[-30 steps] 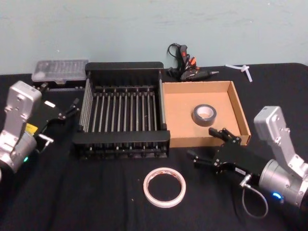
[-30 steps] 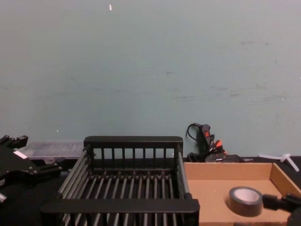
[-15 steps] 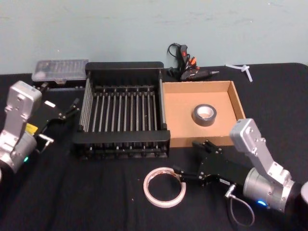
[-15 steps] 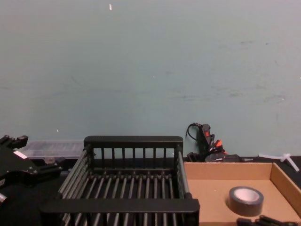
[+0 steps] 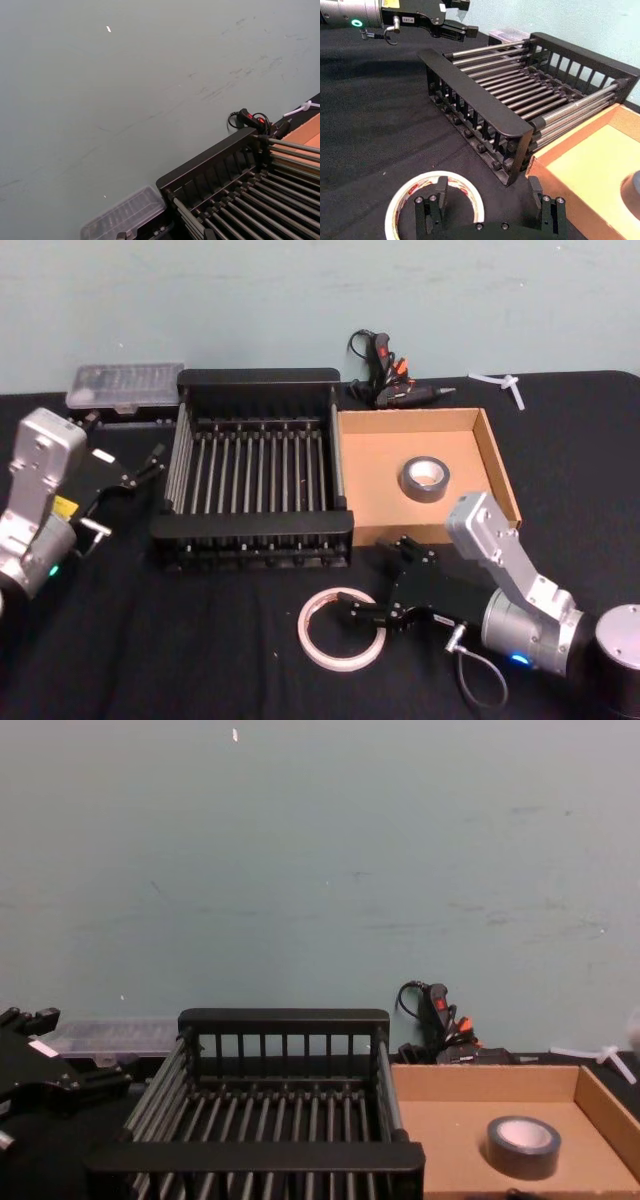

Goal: Pick up the white tape and place it into the black box , Pick up the silver tape and place it into the brown box.

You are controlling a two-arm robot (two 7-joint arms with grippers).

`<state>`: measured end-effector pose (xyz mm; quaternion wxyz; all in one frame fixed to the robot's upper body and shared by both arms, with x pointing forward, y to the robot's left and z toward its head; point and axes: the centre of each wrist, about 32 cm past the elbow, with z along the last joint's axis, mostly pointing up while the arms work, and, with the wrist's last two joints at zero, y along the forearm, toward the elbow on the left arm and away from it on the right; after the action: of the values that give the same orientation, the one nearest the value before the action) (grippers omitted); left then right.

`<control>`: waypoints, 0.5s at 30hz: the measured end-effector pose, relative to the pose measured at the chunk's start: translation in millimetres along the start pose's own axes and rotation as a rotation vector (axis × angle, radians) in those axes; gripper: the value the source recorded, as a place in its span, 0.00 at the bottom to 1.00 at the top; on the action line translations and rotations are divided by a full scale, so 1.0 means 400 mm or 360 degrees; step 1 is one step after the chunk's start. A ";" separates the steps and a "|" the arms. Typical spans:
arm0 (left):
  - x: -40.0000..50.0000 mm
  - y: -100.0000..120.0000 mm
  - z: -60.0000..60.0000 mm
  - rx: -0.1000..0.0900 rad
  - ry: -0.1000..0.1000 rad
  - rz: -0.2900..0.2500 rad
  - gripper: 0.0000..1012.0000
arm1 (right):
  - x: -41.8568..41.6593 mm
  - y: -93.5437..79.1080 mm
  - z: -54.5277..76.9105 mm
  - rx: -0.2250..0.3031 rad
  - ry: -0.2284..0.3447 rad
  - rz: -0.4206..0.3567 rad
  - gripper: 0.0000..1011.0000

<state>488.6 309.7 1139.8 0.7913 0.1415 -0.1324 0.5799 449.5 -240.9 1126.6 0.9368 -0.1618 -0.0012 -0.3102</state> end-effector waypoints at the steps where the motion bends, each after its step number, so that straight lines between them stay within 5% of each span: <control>1: 0.000 0.000 0.000 0.0000 0.0000 0.0000 0.99 | 0.000 0.002 0.000 -0.0002 -0.0002 0.0002 0.99; 15: 0.000 0.000 0.000 0.0000 0.0000 0.0000 0.99 | 0.004 0.033 -0.001 -0.0068 -0.0007 0.0029 0.99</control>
<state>488.6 309.7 1139.8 0.7913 0.1415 -0.1325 0.5799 458.3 -232.0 1122.3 0.9360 -0.1824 0.0046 -0.3012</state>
